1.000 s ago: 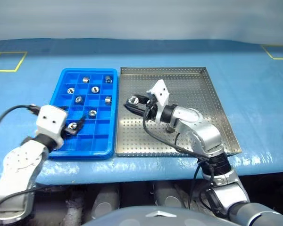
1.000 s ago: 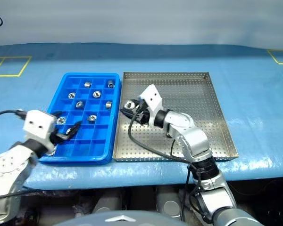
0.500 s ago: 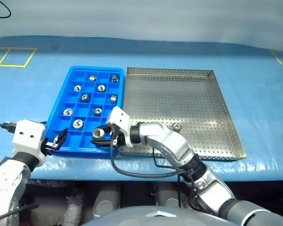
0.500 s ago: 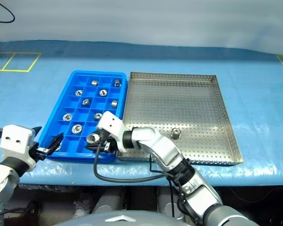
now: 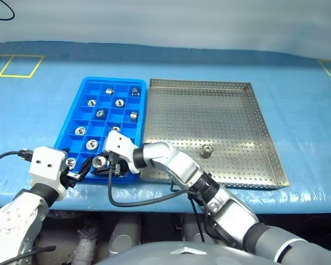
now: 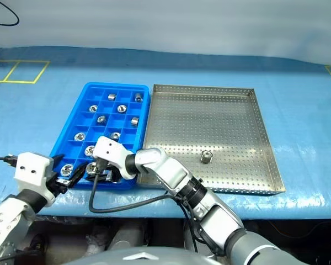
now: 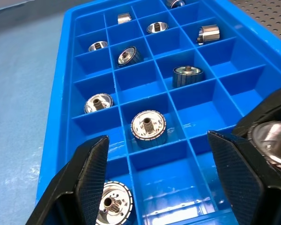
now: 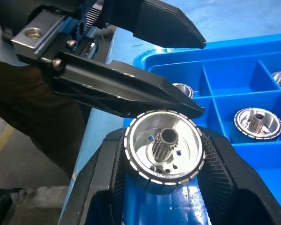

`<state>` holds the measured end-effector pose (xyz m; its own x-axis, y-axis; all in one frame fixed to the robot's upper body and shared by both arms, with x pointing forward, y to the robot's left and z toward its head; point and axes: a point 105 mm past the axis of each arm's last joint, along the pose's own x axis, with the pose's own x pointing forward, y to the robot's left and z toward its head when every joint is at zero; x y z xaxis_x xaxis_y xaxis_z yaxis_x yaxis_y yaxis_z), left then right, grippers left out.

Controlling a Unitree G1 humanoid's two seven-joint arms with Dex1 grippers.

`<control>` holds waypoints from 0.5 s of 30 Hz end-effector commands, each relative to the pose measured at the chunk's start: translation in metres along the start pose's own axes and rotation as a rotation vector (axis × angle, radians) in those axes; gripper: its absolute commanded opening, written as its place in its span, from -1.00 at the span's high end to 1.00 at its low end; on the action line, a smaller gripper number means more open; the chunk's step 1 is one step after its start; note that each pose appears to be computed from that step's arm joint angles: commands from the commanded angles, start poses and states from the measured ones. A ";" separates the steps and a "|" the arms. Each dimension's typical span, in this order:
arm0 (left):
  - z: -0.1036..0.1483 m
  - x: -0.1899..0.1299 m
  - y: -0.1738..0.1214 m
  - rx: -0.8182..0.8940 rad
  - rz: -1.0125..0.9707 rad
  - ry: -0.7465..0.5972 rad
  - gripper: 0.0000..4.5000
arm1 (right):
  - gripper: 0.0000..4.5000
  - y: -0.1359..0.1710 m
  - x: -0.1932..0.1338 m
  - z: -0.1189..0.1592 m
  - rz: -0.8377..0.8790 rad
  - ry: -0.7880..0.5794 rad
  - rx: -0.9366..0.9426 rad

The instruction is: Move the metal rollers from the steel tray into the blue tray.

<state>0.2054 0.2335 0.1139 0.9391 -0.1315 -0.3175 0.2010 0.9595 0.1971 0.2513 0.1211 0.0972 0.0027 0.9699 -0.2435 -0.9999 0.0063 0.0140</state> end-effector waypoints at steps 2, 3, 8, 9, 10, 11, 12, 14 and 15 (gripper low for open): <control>0.014 -0.004 -0.012 0.017 -0.042 -0.061 -0.63 | 0.21 -0.007 0.007 0.022 -0.025 -0.072 -0.047; 0.014 -0.004 -0.013 0.016 -0.045 -0.062 -0.63 | 0.21 -0.009 0.008 0.022 -0.034 -0.072 -0.048; 0.015 -0.005 -0.014 0.016 -0.044 -0.068 -0.63 | 0.21 -0.012 0.010 0.019 -0.038 -0.058 -0.038; 0.015 -0.005 -0.014 0.016 -0.043 -0.068 -0.63 | 0.21 -0.012 0.009 0.017 -0.029 -0.049 -0.036; 0.015 -0.005 -0.014 0.017 -0.042 -0.068 -0.63 | 0.21 -0.011 0.009 0.016 -0.023 -0.043 -0.035; 0.015 -0.005 -0.014 0.017 -0.041 -0.069 -0.63 | 0.06 -0.010 0.008 0.015 -0.015 -0.038 -0.032; 0.016 -0.005 -0.014 0.017 -0.041 -0.069 -0.63 | -0.10 -0.009 0.008 0.015 -0.010 -0.035 -0.031; 0.016 -0.004 -0.013 0.021 -0.041 -0.071 -0.63 | -0.36 -0.007 0.006 0.014 0.002 -0.034 -0.032; 0.017 -0.004 -0.013 0.023 -0.041 -0.072 -0.63 | -0.50 -0.007 0.005 0.014 0.004 -0.036 -0.035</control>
<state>0.2033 0.2250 0.1165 0.9396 -0.1573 -0.3041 0.2208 0.9572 0.1871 0.2640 0.1245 0.0938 0.0277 0.9667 -0.2544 -0.9995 0.0303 0.0062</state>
